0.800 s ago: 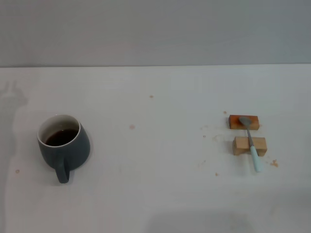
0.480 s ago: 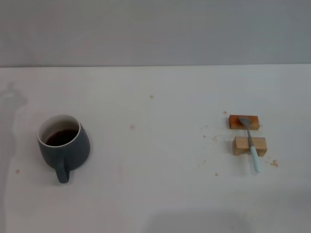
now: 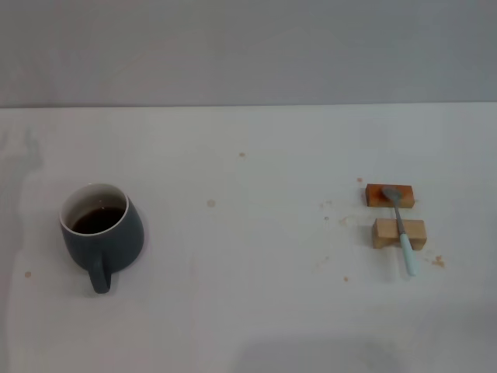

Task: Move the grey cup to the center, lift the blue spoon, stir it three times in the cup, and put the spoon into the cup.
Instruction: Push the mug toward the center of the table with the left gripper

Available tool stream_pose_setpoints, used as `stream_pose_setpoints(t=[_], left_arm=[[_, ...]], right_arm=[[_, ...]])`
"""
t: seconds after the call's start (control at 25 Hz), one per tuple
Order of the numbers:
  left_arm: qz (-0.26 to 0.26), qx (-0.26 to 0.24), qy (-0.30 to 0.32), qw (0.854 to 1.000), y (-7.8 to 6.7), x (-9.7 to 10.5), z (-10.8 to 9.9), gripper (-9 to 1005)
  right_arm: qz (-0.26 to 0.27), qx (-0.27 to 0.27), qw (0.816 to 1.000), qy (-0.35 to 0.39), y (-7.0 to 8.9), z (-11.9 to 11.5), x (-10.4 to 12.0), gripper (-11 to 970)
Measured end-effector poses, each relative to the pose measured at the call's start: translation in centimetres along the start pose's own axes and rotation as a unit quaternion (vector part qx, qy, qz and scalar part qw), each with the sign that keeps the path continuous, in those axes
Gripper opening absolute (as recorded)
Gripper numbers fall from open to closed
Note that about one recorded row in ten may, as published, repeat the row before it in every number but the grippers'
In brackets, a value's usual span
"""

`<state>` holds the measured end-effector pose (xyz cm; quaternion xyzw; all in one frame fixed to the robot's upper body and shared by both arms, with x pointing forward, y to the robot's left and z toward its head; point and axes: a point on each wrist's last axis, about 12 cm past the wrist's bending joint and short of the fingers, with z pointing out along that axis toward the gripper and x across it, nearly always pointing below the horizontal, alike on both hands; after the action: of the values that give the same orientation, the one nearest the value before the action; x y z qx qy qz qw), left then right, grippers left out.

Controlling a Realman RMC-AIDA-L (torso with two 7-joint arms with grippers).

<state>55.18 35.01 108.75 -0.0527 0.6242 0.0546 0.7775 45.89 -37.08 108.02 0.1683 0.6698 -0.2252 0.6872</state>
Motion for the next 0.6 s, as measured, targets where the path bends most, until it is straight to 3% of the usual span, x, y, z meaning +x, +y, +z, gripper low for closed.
stream_pose_setpoints(t=[0.6], left_arm=[[-0.019,-0.013,0.010,1.000,1.1,0.5,-1.2,565]], right_arm=[[-0.001,0.001,1.000,-0.005,0.0,0.1,-0.2,716]])
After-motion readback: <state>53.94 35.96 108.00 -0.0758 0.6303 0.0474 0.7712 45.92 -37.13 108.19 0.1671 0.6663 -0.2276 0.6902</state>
